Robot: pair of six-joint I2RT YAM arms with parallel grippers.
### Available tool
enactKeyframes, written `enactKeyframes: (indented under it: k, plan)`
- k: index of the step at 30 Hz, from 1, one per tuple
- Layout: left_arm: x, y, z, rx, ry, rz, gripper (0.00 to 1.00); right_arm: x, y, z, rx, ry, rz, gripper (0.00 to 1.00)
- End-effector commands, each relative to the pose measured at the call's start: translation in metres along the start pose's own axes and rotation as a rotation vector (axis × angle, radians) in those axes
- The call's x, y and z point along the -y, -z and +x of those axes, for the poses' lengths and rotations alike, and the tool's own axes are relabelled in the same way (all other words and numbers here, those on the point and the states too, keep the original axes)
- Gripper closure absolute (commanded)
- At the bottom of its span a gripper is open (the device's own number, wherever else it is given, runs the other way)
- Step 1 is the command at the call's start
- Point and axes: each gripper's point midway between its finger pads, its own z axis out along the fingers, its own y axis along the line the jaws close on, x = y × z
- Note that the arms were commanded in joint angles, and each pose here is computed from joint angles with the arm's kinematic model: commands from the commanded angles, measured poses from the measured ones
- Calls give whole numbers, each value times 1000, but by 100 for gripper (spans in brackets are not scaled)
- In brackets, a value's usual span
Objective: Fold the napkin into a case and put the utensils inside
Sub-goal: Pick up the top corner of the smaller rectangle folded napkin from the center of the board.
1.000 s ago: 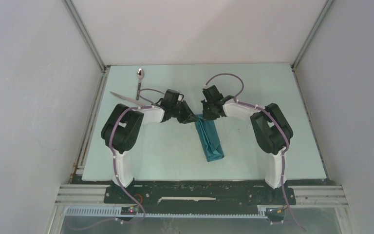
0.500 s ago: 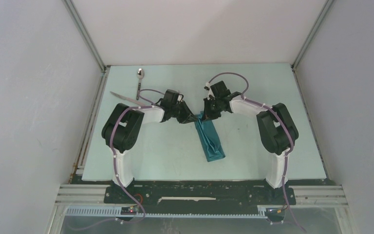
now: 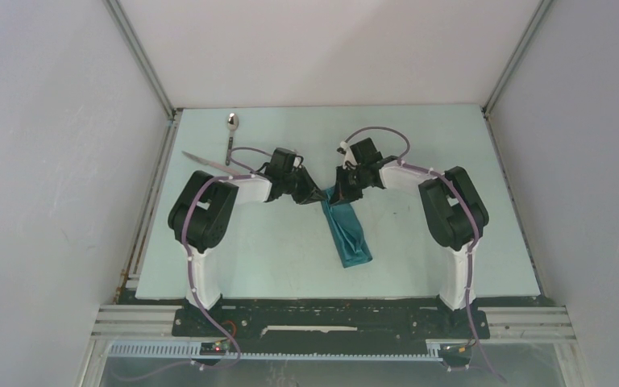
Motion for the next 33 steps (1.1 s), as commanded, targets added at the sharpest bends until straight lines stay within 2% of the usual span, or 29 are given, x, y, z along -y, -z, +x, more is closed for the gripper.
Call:
enactKeyframes:
  k: [1, 7, 9, 14, 19, 21, 25, 29, 33]
  plan:
    - [19, 17, -11, 51, -48, 45, 85, 5, -8, 1, -11, -44, -39, 100]
    - [18, 34, -11, 78, -80, 17, 76, 14, -9, 1, -7, -54, -29, 99]
    - [17, 35, -13, 85, -76, 15, 70, 14, -9, 1, -9, -55, -31, 99]
    - [23, 28, -15, 66, -79, 29, 56, 12, -11, 3, -16, -55, -39, 99]
    - [22, 15, -10, 31, -65, 26, 46, 9, -9, 1, -7, -52, -47, 100]
    - [22, 11, -9, 26, -66, 25, 45, 10, -9, 1, -8, -50, -46, 100]
    - [22, 6, -9, 24, -66, 26, 50, 9, -9, 1, -9, -48, -50, 100]
    - [23, 3, -9, 22, -68, 29, 45, 8, -9, 1, -9, -43, -51, 100]
    - [26, 7, -9, 43, -73, 31, 45, 8, -10, 3, -13, -42, -50, 100]
